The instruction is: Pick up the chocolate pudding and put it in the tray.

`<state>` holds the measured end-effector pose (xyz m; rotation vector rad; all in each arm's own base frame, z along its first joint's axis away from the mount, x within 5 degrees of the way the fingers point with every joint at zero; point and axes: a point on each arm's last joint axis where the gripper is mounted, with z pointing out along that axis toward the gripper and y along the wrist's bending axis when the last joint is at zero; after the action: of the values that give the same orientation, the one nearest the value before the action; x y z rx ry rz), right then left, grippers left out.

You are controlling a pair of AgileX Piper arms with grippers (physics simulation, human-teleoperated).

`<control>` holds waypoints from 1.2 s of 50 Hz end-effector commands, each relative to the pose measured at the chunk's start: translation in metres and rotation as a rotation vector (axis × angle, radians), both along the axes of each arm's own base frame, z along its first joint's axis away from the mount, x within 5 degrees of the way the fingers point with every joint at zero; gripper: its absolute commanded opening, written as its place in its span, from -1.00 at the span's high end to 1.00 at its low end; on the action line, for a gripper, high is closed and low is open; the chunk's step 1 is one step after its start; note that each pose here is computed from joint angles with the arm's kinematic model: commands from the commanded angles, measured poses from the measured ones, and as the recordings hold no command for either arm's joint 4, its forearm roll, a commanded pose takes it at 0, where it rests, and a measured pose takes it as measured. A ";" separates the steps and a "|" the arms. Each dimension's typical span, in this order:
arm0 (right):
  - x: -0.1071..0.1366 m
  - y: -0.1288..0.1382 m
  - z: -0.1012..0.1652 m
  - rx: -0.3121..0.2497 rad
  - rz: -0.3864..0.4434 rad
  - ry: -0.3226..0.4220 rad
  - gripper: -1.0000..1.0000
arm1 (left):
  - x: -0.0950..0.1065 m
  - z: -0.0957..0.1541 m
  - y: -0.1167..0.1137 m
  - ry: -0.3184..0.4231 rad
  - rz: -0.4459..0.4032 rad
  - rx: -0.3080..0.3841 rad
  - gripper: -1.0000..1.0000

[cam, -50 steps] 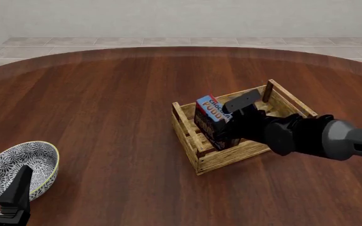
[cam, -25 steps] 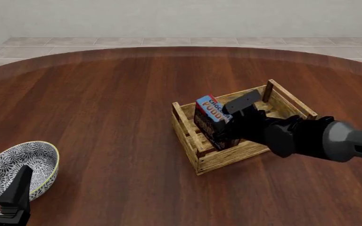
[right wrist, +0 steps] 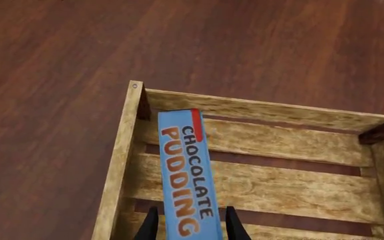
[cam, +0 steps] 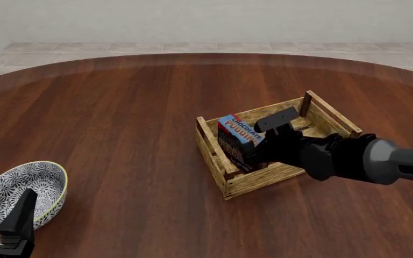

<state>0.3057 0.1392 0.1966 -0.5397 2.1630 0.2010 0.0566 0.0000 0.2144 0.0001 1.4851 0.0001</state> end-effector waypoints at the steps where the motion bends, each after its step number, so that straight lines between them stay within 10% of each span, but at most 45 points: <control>1: -0.001 0.000 0.000 0.007 -0.007 0.007 -1.00 | 0.000 0.000 0.000 0.000 0.000 0.000 -1.00; 60: -0.079 -0.042 0.152 0.056 -0.005 -0.208 -1.00 | 0.000 0.000 0.000 0.000 0.000 0.000 -1.00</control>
<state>0.2495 0.1103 0.3258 -0.5100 1.9893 0.2057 0.0566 0.0000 0.2144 0.0001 1.4851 0.0001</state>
